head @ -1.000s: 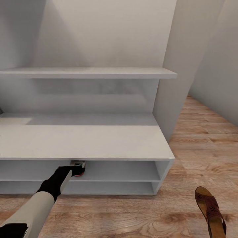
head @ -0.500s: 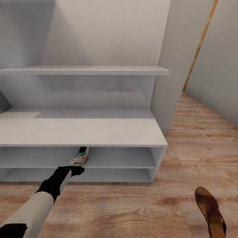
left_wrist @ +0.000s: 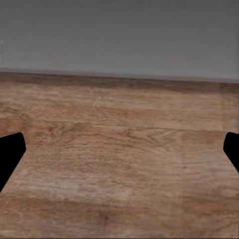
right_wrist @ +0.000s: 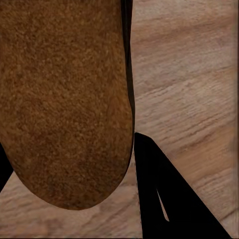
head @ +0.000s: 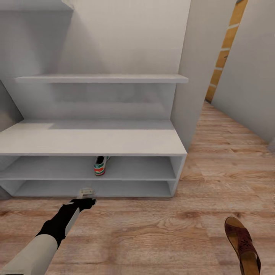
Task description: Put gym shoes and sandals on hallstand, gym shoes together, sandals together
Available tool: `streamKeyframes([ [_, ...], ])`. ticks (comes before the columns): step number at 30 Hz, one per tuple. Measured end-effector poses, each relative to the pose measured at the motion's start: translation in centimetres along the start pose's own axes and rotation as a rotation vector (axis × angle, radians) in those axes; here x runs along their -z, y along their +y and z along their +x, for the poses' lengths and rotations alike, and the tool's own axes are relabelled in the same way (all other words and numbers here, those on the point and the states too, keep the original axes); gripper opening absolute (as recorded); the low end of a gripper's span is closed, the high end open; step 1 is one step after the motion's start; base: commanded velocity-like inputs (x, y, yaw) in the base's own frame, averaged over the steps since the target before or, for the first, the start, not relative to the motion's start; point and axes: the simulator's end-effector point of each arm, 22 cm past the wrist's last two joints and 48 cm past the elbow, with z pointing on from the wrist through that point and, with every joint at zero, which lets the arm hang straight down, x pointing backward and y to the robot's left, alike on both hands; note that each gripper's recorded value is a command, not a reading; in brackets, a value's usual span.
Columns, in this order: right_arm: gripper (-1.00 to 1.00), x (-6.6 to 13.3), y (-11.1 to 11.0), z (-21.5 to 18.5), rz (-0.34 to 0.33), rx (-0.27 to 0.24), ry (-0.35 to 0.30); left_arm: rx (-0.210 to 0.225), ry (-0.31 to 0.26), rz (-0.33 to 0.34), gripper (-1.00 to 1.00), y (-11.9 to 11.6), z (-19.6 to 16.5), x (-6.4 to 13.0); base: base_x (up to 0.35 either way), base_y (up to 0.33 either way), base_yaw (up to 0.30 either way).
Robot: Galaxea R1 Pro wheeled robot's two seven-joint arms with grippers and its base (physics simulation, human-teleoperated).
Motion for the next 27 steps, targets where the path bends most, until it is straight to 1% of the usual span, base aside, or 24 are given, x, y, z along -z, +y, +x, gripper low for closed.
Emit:
streamKeyframes([
  [3, -1.00, 0.0, 0.0, 0.0, -0.001, 0.001, 0.000, -0.003, -0.012, -0.011, 1.00, 0.9, 1.6, 0.1, -0.250, 0.000, 0.000],
  [5, -1.00, 0.0, 0.1, 0.0, -0.002, 0.001, -0.001, -0.008, -0.032, -0.017, 1.00, 1.4, 2.7, 0.2, -0.100, 0.000, 0.000],
  [6, -1.00, 0.0, 0.1, 0.0, -0.002, 0.002, 0.000, -0.013, -0.062, -0.024, 1.00, 1.9, 4.0, 0.4, -0.046, 0.000, 0.000],
  [9, -1.00, 0.0, 0.2, 0.1, -0.004, 0.002, 0.002, -0.020, -0.080, -0.030, 1.00, 2.6, 5.9, 0.7, -0.022, 0.000, 0.000],
  [10, -1.00, 0.0, 0.2, 0.4, -0.005, 0.001, 0.007, -0.028, -0.083, -0.038, 1.00, 3.3, 7.6, 1.0, -0.008, 0.000, 0.000],
  [12, -1.00, -0.1, 0.3, 0.7, -0.007, -0.001, 0.013, -0.042, -0.076, -0.029, 1.00, 4.2, 10.3, 1.6, -0.004, 0.000, 0.000],
  [14, -1.00, -0.1, 0.3, 0.8, -0.006, -0.002, 0.014, -0.057, -0.071, 0.011, 1.00, 4.5, 12.0, 2.0, -0.002, 0.000, 0.000],
  [15, -1.00, -0.1, 0.3, 0.7, -0.006, -0.002, 0.010, -0.072, -0.066, 0.081, 1.00, 4.3, 13.5, 2.6, -0.001, 0.000, 0.000],
  [16, -1.00, -0.1, 0.3, 0.6, -0.006, -0.002, 0.006, -0.076, -0.064, 0.109, 1.00, 4.2, 14.1, 2.8, 0.000, 0.000, 0.000],
  [17, -1.00, -0.1, 0.3, 0.5, -0.007, 0.000, -0.005, -0.080, -0.056, 0.159, 1.00, 4.0, 15.3, 3.3, 0.000, 0.000, 0.000],
  [19, -1.00, -0.1, 0.5, 0.3, -0.010, 0.004, -0.027, -0.069, -0.045, 0.251, 1.00, 3.6, 17.6, 4.3, 0.000, 0.000, 0.000],
  [20, -1.00, -0.1, 0.5, 0.3, -0.011, 0.004, -0.031, -0.063, -0.045, 0.272, 1.00, 3.5, 18.2, 4.6, 0.000, 0.000, 0.000],
  [22, -1.00, -0.1, 0.7, 0.4, -0.014, 0.005, -0.041, -0.043, -0.045, 0.342, 1.00, 2.9, 20.5, 5.7, 0.000, 0.000, 0.000],
  [23, -1.00, -0.1, 0.7, 0.5, -0.015, 0.005, -0.044, -0.038, -0.047, 0.367, 1.00, 2.8, 21.6, 6.3, 0.000, 0.000, 0.000],
  [25, -1.00, -0.1, 0.8, 0.5, -0.016, 0.005, -0.046, -0.041, -0.059, 0.392, 1.00, 2.7, 23.0, 7.1, 0.000, 0.000, 0.000],
  [27, -1.00, -0.1, 0.8, 0.6, -0.016, 0.004, -0.047, -0.043, -0.065, 0.402, 1.00, 2.7, 23.7, 7.5, 0.000, 0.000, 0.000],
])
